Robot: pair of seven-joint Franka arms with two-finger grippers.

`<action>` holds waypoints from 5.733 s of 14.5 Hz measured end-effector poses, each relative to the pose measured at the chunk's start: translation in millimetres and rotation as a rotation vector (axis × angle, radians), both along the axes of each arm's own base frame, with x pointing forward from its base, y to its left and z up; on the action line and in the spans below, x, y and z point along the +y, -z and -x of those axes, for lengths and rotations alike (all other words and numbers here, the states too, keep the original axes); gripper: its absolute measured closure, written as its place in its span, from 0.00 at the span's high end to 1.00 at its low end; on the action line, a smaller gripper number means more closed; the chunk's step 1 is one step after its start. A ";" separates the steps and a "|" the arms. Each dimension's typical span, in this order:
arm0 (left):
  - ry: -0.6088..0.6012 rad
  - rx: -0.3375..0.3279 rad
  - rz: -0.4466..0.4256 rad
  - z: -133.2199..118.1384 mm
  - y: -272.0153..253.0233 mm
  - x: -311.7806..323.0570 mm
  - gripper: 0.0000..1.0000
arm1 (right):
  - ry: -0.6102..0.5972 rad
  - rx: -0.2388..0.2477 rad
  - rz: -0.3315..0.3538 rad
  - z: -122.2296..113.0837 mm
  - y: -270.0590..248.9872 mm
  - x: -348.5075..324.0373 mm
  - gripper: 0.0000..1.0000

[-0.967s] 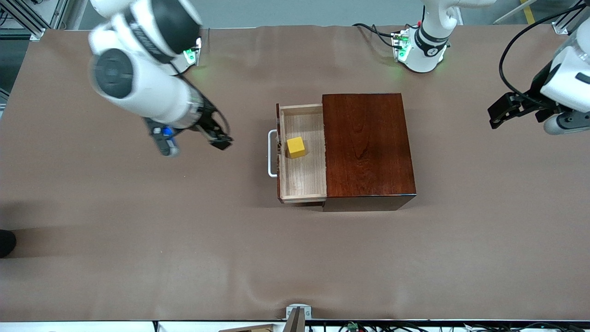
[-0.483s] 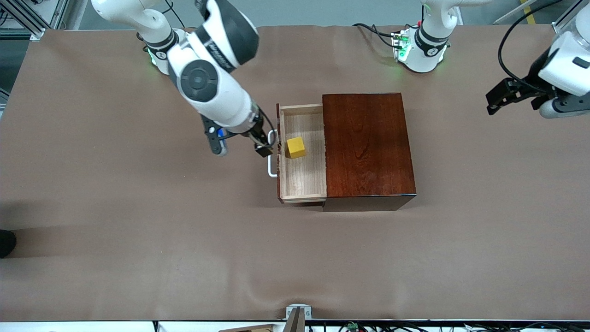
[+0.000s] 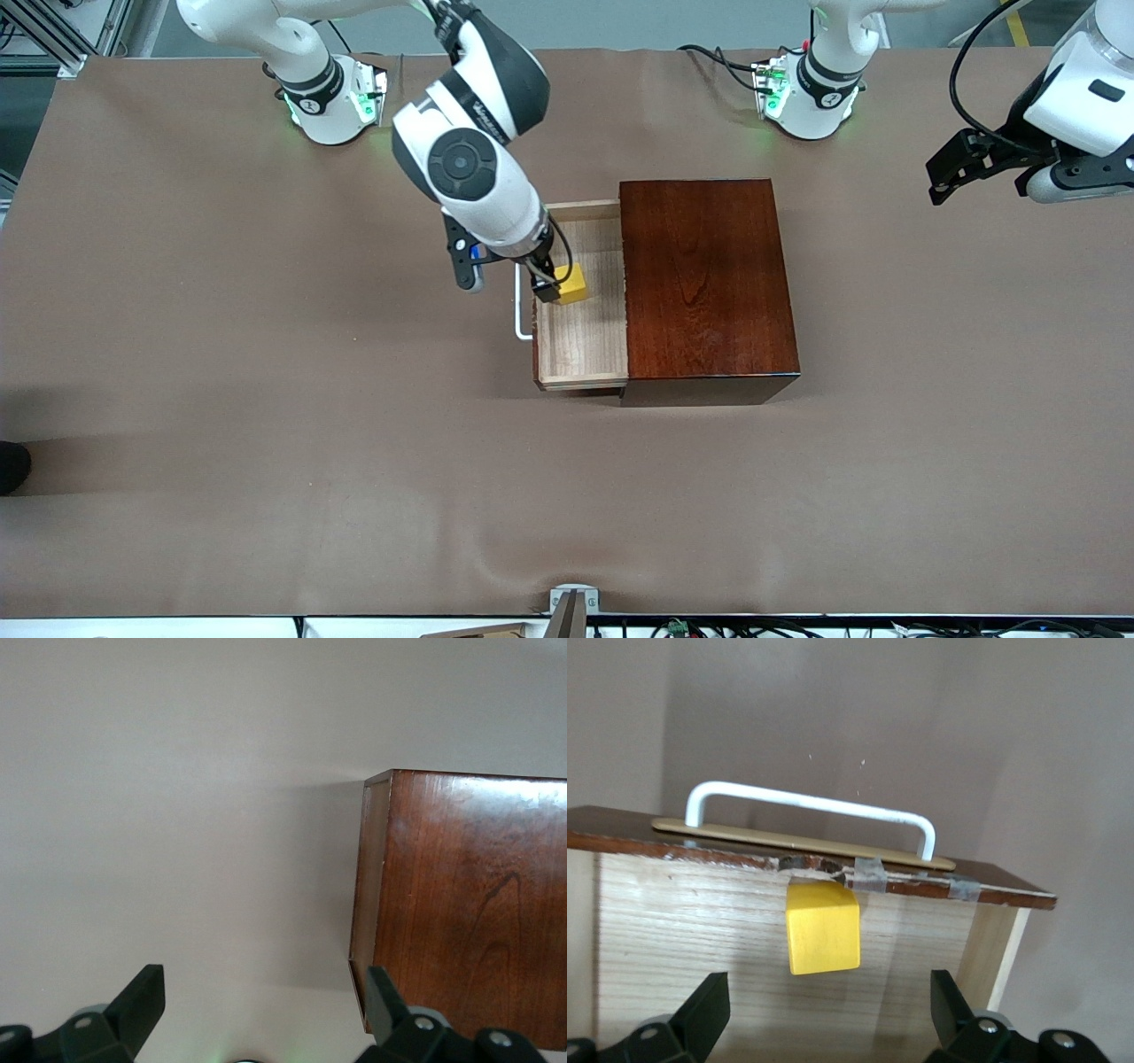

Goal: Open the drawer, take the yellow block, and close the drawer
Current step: 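Reach the right gripper down into the drawer toward the yellow cube, then close the right gripper on the yellow cube, then lift the cube out with the right gripper while the left gripper returns, then lower the cube with the right gripper while the left gripper reaches the drawer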

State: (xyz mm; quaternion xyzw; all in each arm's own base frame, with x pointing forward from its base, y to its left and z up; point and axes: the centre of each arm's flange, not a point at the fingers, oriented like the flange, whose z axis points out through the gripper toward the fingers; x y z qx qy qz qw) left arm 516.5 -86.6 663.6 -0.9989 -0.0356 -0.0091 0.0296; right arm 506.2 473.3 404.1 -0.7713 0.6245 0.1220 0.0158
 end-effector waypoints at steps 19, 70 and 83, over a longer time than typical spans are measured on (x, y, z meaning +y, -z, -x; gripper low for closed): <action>0.009 0.016 -0.002 -1.4 6.6 8.9 1.00 | -0.004 -0.001 0.054 24.9 86.1 37.7 0.70; -0.500 -0.054 0.343 54.9 203.7 -488.7 1.00 | -0.791 -0.056 0.084 -81.0 1.8 -391.3 0.56; -0.800 -0.281 0.323 96.1 366.4 -580.3 1.00 | -1.135 -0.216 0.232 -43.0 67.0 -467.6 0.56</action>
